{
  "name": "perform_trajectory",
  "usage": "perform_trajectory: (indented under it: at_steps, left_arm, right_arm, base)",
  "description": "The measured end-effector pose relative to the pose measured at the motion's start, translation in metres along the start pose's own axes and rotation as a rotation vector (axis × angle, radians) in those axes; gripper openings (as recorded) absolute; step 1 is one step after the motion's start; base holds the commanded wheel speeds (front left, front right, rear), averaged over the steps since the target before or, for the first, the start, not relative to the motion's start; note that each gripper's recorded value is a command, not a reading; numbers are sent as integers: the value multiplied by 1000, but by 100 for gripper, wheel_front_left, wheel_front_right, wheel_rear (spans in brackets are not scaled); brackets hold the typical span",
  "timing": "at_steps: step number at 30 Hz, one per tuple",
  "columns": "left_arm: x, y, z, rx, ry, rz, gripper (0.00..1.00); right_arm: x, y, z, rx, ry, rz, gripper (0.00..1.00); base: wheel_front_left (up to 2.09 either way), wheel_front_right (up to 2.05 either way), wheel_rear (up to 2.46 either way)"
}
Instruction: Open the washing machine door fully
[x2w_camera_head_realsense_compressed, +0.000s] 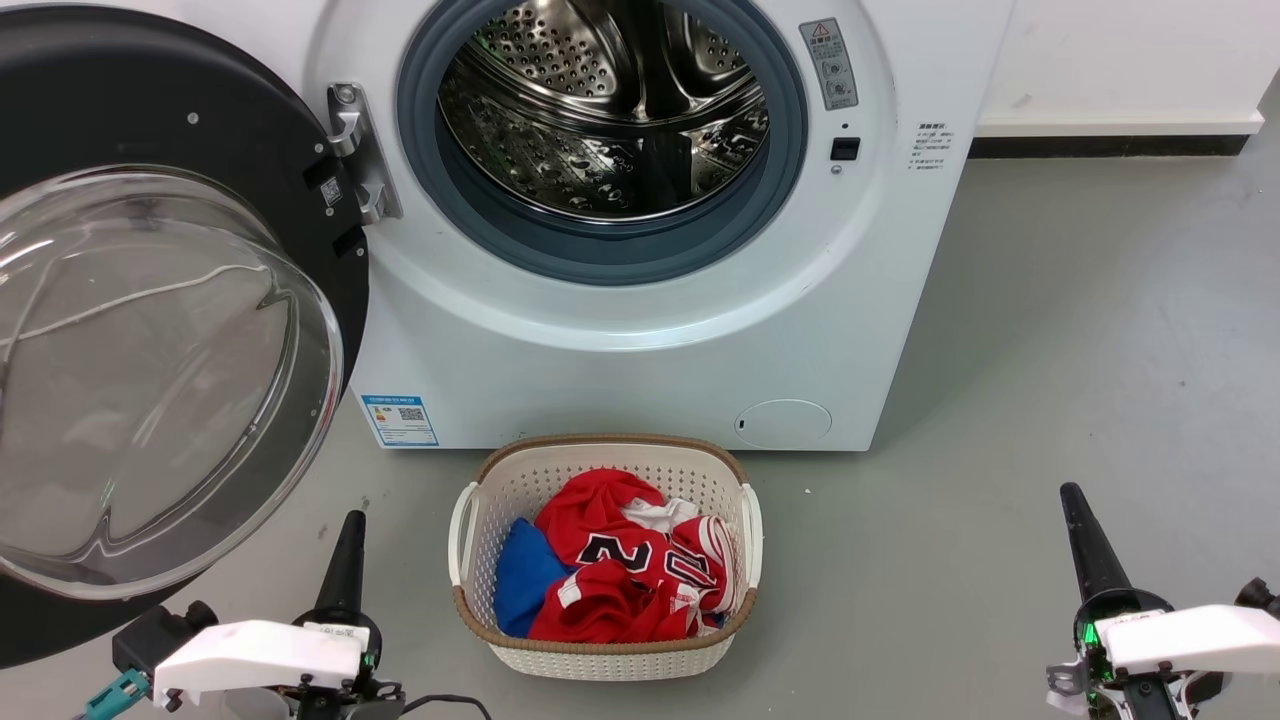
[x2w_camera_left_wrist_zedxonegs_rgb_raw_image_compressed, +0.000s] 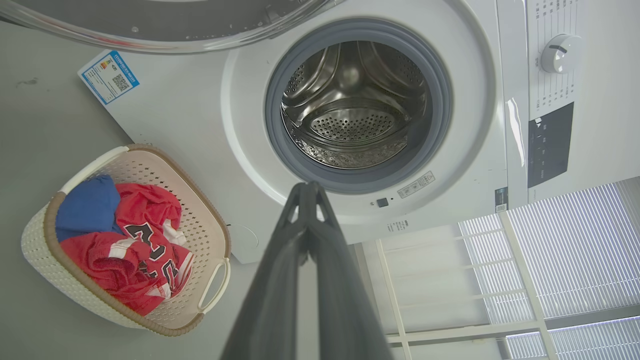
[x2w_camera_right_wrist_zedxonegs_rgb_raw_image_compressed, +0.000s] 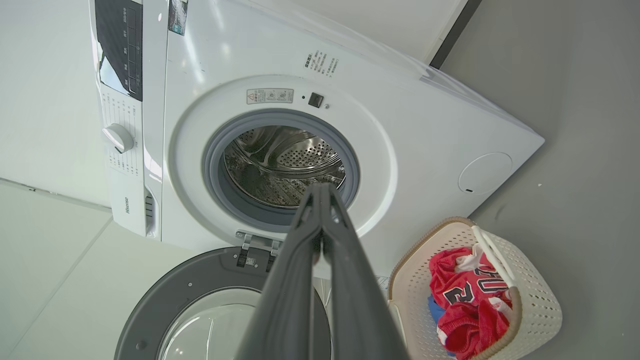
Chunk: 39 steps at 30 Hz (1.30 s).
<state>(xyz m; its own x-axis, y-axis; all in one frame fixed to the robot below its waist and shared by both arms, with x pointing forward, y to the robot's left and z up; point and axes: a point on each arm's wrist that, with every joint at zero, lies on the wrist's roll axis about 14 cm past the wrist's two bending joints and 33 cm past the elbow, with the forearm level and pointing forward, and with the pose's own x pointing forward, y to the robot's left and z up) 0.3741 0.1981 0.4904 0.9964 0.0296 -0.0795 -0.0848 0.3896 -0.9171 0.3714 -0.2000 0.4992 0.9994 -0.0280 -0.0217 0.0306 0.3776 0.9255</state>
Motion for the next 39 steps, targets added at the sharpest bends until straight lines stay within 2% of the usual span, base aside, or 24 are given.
perform_trajectory:
  at_steps: [39]
  left_arm:
    - [10,-10,5,-335,15,-58,0]
  right_arm:
    - [13,3,1,321,23,9,0]
  base:
    - [0,0,0]
